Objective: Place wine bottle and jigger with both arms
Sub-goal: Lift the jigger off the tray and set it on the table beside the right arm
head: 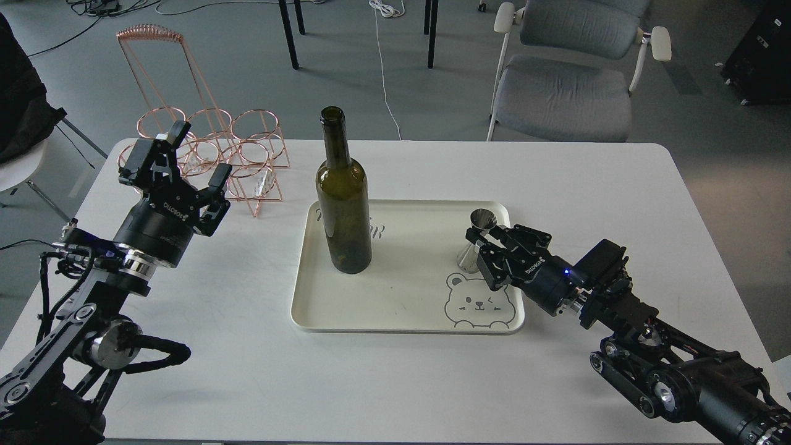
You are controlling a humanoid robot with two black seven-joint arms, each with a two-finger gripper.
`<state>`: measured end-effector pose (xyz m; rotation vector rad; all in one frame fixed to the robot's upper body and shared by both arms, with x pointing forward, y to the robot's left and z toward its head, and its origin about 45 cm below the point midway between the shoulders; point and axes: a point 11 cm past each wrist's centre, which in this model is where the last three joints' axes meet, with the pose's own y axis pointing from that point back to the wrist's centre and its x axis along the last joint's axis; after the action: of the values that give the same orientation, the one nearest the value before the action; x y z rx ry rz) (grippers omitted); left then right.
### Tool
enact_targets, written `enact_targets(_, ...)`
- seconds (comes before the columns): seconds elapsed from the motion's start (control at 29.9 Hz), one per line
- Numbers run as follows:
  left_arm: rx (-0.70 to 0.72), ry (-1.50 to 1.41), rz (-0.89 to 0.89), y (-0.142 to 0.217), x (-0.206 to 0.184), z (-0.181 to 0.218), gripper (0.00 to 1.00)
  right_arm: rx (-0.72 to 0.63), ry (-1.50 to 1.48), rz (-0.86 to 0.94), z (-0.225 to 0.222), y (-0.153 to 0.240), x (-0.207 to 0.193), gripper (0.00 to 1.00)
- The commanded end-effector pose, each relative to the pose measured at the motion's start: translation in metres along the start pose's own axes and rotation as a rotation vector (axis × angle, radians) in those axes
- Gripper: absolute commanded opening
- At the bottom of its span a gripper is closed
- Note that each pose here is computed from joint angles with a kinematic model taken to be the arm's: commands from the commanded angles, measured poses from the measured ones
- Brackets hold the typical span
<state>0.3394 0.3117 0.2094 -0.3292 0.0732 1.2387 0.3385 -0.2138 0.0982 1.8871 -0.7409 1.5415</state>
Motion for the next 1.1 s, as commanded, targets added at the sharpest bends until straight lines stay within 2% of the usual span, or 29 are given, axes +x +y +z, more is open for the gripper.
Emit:
enact_targets(0.0, -0.002, -0.002, -0.001, -0.001, 0.0, 0.001, 0.98, 0.001, 0.013, 0.015, 0.004, 0.002, 0.008, 0.2)
enact_targets(0.17, -0.007, -0.005, -0.004, -0.003, 0.0, 0.003, 0.98, -0.01, 0.043, 0.106, 0.016, 0.012, 0.045, 0.2)
enact_targets(0.3, -0.007, -0.004, -0.006, -0.003, -0.001, 0.003, 0.98, -0.06, 0.079, 0.138, 0.038, 0.038, 0.066, 0.2)
enact_targets(0.43, -0.008, -0.002, -0.006, -0.003, -0.001, 0.003, 0.98, -0.155, 0.091, 0.13, 0.066, 0.071, 0.07, 0.2)
enact_targets(0.8, -0.014, -0.005, -0.013, -0.006, -0.002, 0.005, 0.98, -0.452, -0.022, 0.057, 0.128, 0.141, 0.032, 0.22)
enact_targets(1.07, -0.014, -0.007, -0.013, -0.006, -0.002, 0.006, 0.98, -0.466, -0.092, 0.018, 0.121, 0.146, 0.009, 0.23)
